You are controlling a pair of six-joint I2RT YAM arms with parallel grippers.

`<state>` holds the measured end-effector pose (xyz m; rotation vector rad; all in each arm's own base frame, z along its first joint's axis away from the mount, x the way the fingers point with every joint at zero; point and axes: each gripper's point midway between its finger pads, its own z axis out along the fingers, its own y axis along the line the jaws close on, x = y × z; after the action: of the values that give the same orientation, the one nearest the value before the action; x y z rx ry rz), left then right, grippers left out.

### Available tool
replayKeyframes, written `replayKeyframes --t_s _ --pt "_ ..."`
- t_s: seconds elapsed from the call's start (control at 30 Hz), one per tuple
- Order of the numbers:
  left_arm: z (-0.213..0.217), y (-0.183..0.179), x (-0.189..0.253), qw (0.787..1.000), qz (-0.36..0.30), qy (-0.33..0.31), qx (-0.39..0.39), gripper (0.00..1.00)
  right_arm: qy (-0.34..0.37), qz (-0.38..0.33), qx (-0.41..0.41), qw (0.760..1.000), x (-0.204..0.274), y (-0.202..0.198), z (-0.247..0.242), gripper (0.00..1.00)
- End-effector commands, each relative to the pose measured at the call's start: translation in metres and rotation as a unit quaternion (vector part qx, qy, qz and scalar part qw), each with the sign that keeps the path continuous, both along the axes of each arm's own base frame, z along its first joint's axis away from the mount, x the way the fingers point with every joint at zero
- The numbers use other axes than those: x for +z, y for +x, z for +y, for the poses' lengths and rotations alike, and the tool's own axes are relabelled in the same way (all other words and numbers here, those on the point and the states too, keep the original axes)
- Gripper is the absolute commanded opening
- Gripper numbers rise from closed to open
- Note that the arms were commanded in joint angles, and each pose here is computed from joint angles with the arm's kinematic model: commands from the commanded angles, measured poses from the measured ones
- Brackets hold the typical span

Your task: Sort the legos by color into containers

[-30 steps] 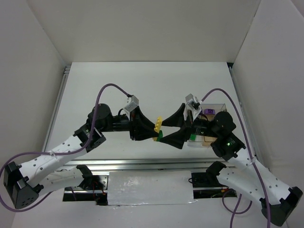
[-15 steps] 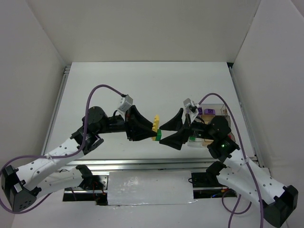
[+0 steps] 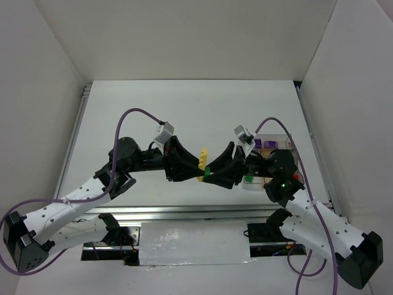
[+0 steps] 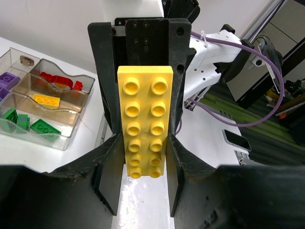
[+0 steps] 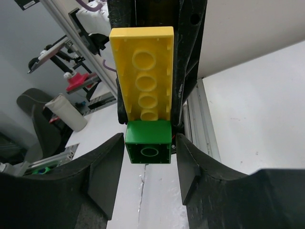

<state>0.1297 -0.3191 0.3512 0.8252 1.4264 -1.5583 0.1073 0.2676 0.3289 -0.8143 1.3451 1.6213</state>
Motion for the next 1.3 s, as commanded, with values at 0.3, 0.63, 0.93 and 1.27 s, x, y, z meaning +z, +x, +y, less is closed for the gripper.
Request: replayKeyframes --t_s 0.3,0.63,0.93,1.27 --pt "0.013 0.000 0.024 0.998 -0.039 -0.022 0.035 0.00 -0.008 -0.071 -0.058 0.996 0.000 0.003 -0.011 0.00" --pt "0.047 0.010 0.032 0.989 -0.062 -0.013 0.135 0.00 -0.117 0.022 -0.275 0.954 -0.068 0.076 -0.066 0.00" --pt "0.070 0.043 -0.008 0.966 0.000 0.068 0.249 0.00 -0.248 0.309 -0.658 0.641 -0.192 0.179 -0.208 0.06" --pt "0.066 0.062 -0.030 0.955 0.022 0.107 0.276 0.00 -0.267 0.322 -0.675 0.608 -0.209 0.179 -0.219 0.53"
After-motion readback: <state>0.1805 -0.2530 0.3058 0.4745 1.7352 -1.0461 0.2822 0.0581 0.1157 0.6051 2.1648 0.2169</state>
